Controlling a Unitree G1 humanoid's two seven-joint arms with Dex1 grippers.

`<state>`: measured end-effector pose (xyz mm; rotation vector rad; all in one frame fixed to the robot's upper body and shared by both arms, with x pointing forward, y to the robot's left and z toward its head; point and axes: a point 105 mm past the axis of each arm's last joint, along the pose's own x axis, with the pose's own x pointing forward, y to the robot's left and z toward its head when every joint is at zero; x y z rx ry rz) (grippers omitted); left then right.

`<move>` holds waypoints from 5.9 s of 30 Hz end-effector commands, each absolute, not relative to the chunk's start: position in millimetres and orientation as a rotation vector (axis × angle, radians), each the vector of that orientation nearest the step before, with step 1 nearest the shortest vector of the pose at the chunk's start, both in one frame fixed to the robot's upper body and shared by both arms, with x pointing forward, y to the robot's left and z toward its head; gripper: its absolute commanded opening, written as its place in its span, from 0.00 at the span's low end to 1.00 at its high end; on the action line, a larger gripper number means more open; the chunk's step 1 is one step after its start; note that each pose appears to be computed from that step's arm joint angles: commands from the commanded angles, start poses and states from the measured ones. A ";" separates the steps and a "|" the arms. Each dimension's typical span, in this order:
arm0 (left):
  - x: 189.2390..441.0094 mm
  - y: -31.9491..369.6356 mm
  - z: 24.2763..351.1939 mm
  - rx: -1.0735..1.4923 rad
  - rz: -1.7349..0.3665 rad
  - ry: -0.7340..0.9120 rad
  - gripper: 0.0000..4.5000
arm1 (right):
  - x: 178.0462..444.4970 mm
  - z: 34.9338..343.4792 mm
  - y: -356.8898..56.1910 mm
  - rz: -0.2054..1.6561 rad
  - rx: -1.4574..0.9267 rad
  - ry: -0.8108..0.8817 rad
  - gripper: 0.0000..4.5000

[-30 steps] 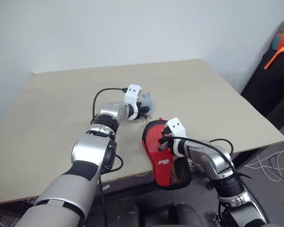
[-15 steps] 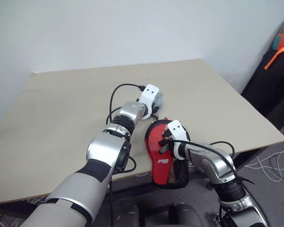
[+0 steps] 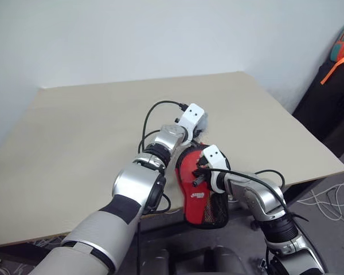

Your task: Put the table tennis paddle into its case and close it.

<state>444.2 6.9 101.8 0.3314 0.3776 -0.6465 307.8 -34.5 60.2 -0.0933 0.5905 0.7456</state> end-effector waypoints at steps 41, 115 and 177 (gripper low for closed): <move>426.1 -22.5 115.5 0.307 -0.930 0.227 0.68 | 305.1 89.5 -31.2 0.888 -0.078 0.445 0.00; 336.5 13.6 42.5 0.417 -1.276 0.464 1.00 | 376.6 132.1 -103.5 0.599 0.010 0.369 0.60; 339.0 4.5 18.5 0.411 -1.190 0.576 1.00 | 311.3 134.3 -204.6 0.749 -0.483 0.567 0.01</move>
